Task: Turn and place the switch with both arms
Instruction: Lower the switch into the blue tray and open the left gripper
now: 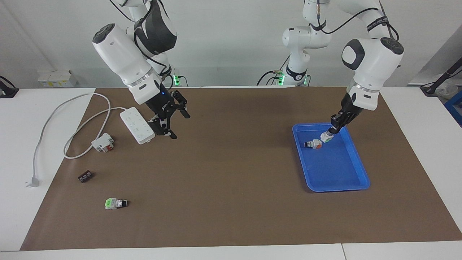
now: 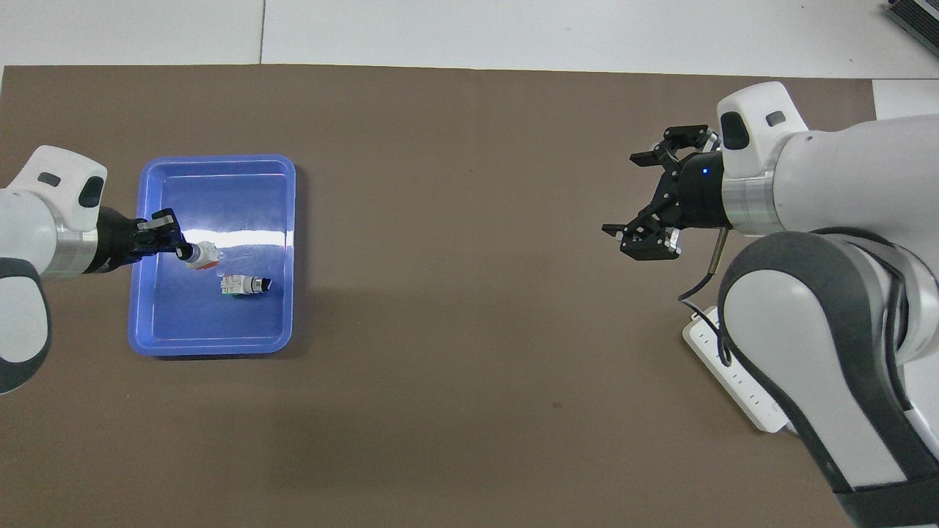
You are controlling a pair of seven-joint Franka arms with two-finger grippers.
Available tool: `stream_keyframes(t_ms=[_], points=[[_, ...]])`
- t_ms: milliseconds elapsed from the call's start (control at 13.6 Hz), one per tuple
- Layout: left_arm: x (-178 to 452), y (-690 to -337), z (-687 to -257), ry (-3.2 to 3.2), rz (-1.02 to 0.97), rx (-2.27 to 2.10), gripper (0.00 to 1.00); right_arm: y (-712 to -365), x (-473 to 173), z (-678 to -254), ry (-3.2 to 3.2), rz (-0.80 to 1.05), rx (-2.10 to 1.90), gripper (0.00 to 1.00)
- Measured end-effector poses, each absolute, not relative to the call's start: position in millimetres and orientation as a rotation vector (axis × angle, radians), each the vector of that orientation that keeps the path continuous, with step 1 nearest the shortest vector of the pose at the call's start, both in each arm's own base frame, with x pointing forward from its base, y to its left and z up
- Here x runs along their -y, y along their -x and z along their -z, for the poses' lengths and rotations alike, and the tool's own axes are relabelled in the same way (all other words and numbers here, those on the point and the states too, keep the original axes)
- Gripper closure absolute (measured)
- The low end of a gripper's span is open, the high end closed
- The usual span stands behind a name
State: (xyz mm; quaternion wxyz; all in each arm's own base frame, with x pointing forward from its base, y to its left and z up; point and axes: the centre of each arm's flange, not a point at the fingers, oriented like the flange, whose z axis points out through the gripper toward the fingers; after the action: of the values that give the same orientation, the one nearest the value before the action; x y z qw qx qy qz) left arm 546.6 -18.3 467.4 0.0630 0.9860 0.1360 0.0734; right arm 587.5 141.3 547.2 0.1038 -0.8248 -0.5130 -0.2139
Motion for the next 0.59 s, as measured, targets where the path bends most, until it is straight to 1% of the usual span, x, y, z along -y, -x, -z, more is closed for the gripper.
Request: stream_keyframes(t_ms=[147, 295, 442, 589], points=[[-3.7, -543.6, -454.2, -3.022, -0.206, -0.284, 0.91, -590.3, -126.7, -560.8, 2.553, 0.63, 1.39, 0.0], [-21.2, -541.4, -448.4, -3.04, -0.202, -0.204, 0.91, -596.1, -103.3, -574.6, 2.669, 0.644, 1.131, 0.0], [-26.7, -541.3, -448.6, -3.047, -0.206, -0.155, 0.73, -600.5, -79.2, -580.6, 2.748, 0.64, 0.867, 0.0], [-25.1, -541.5, -450.3, -3.048, -0.196, -0.135, 0.47, -603.6, -52.1, -584.5, 2.797, 0.636, 0.647, 0.0]])
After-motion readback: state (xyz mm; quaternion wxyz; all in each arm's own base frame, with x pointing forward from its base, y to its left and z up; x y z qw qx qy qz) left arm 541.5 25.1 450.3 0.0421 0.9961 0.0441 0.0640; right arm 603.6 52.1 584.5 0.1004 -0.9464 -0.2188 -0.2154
